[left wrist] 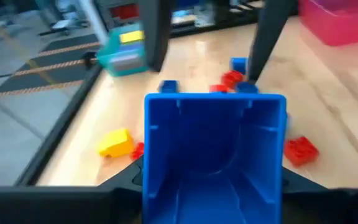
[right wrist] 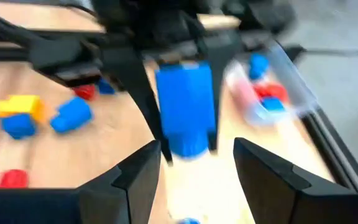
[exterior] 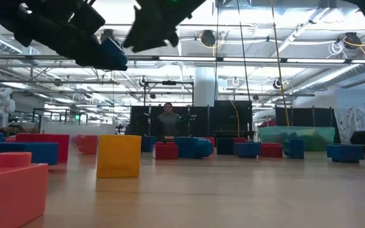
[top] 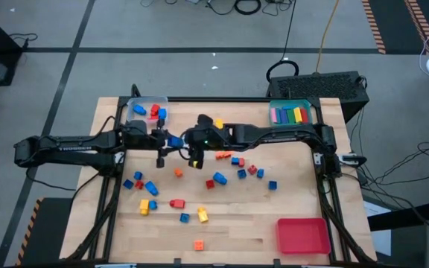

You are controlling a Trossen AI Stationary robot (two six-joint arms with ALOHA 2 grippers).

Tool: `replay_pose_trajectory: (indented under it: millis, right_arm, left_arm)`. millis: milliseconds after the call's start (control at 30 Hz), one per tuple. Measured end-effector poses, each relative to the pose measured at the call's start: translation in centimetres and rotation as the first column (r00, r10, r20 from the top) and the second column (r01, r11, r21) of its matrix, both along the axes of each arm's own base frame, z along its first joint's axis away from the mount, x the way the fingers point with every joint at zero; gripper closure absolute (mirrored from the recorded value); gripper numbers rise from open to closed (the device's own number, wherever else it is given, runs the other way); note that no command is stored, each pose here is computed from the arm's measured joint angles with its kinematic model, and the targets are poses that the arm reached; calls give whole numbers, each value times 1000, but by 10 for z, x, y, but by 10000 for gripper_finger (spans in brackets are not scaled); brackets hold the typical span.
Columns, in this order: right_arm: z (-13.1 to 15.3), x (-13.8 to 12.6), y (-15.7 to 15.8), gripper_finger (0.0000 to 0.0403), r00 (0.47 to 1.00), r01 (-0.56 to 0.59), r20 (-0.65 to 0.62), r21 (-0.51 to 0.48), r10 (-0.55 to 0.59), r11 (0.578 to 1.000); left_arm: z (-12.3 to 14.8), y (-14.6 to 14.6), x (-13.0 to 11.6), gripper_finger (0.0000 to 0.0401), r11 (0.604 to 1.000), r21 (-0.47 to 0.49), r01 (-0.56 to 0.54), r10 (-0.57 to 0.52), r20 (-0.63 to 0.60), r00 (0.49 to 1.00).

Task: Sort blocks by size
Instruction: Put the big blue game piece into the transparent bin

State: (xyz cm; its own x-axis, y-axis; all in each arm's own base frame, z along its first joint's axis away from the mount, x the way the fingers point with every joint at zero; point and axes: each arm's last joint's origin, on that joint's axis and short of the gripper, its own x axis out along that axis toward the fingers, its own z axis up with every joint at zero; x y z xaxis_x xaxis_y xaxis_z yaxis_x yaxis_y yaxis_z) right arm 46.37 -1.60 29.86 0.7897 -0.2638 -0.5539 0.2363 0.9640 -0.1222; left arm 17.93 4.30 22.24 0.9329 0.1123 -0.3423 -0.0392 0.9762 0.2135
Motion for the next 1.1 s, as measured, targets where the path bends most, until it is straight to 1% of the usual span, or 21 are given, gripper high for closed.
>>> replay_pose_trajectory:
  millis: [67,133,200,267,300,367,467,533,633,700,800,1000,1100]
  right_arm:
    - [-1,-4,-2,200,996,83,-29,-16,-83,996]
    - [-4,-9,-4,200,986,149,-72,-35,-151,988]
    - [-4,-11,-6,200,979,186,-81,-34,-188,982]
    - [-6,-12,-7,200,974,200,-98,-29,-202,979]
    - [-8,-12,-7,200,973,203,-103,-27,-204,979]
    - [-10,-13,-6,200,971,201,-123,-27,-203,979]
    - [-9,-12,-3,200,973,196,-119,-27,-198,980]
    - [-9,-12,-2,200,973,194,-119,-27,-196,981]
    - [-10,-12,-1,200,974,191,-120,-27,-193,981]
    - [-9,-12,-1,200,975,191,-115,-26,-192,981]
    - [-9,-12,0,200,974,195,-111,-19,-196,981]
    - [-9,-11,0,200,974,206,-100,-5,-205,979]
    - [-8,-11,2,200,974,206,-91,2,-205,978]
  left_arm:
    - [1,3,-1,261,996,14,-88,88,6,996]
    - [1,9,-3,261,980,20,-199,199,6,980]
    - [1,16,-6,261,951,14,-310,310,2,951]
    - [1,25,-9,261,910,-20,-414,414,3,910]
    - [0,30,-12,261,886,-38,-462,462,4,887]
    - [-5,40,-18,261,826,-70,-559,561,-2,828]
    - [-15,56,-31,260,708,-85,-701,702,-24,712]
    - [-24,66,-41,260,643,-95,-760,761,-32,648]
    - [-35,78,-56,260,543,-124,-830,832,-52,552]
    - [-40,84,-64,260,503,-152,-851,855,-58,515]
    - [-47,89,-74,260,456,-222,-862,873,-79,482]
    - [-53,98,-83,259,359,-271,-893,911,-108,399]
    - [-55,102,-83,254,353,-281,-893,913,-105,394]
